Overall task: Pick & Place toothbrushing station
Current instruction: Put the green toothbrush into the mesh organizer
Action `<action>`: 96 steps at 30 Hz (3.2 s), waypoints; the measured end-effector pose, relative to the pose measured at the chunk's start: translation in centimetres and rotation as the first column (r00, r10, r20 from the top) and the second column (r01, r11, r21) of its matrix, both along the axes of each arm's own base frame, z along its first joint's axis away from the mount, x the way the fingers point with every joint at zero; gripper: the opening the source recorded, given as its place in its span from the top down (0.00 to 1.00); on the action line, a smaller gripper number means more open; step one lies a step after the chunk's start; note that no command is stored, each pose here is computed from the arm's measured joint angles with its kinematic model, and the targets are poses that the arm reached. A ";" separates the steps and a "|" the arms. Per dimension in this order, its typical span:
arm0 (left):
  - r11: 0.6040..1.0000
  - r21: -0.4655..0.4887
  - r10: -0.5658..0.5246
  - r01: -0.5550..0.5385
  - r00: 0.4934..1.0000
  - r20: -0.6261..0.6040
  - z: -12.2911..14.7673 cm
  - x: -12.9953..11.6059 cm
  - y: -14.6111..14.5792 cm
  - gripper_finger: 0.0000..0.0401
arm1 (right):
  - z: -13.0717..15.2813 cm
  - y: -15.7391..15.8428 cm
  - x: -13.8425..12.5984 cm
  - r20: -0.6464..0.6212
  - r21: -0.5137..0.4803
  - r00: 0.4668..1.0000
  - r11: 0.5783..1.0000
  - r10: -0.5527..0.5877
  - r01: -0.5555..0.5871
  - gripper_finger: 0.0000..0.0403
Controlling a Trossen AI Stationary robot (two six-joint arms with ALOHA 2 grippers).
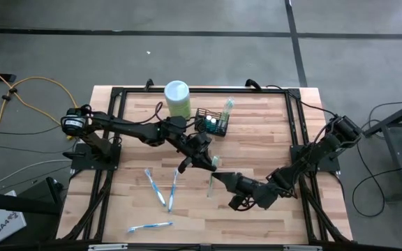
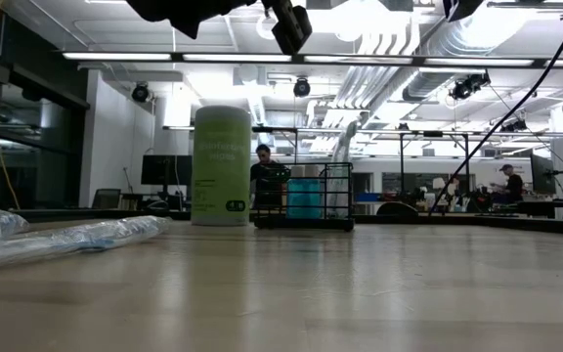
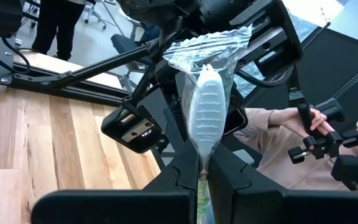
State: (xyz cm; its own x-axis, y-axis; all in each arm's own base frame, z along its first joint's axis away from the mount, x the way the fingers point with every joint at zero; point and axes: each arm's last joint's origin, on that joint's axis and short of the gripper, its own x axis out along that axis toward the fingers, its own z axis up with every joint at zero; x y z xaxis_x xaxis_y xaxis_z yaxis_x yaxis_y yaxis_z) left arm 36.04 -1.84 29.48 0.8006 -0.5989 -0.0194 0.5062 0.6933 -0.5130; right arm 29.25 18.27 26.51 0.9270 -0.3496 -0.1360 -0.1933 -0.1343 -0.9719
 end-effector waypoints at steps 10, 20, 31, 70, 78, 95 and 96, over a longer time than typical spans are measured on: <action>1.000 0.000 0.007 -0.007 1.000 0.002 0.0 0.0 0.0 0.98 | 0.0 0.8 -0.6 0.012 0.015 1.000 1.000 0.001 -0.002 0.99; 1.000 -0.003 0.006 -0.006 1.000 -0.001 0.0 0.0 0.0 0.99 | 0.0 0.9 -0.6 0.039 0.088 0.999 0.996 -0.011 0.008 0.99; 1.000 -0.004 0.003 -0.003 1.000 -0.002 0.0 0.0 0.0 0.99 | 0.0 0.8 -0.6 0.037 0.090 0.999 0.996 -0.002 -0.002 0.99; 0.991 0.081 0.103 -0.108 0.993 0.057 0.0 0.1 2.0 0.98 | 0.2 3.4 -3.3 0.191 0.361 0.959 0.923 -0.211 0.131 0.67; 0.907 0.206 0.370 -0.368 0.928 0.026 -1.0 0.2 5.0 0.98 | 0.2 3.4 -3.4 0.252 0.552 0.922 0.827 -0.293 0.111 0.67; 0.725 0.260 0.635 -0.638 0.765 0.106 0.3 -0.5 11.5 0.98 | 0.2 3.4 -3.6 0.296 0.695 0.875 0.715 -0.383 0.078 0.67; 0.716 0.260 0.646 -0.648 0.756 0.106 0.4 -0.6 12.0 0.98 | 0.2 3.4 -3.6 0.296 0.702 0.874 0.708 -0.385 0.074 0.67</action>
State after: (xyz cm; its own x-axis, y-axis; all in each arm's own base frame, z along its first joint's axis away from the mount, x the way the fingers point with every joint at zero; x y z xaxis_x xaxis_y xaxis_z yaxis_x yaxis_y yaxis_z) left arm 35.39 10.11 29.88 0.9916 0.0934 -0.0896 -0.1137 0.9593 -0.2584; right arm 25.66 21.69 26.69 0.8496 -0.5241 -0.0588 0.2881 0.5546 -0.7807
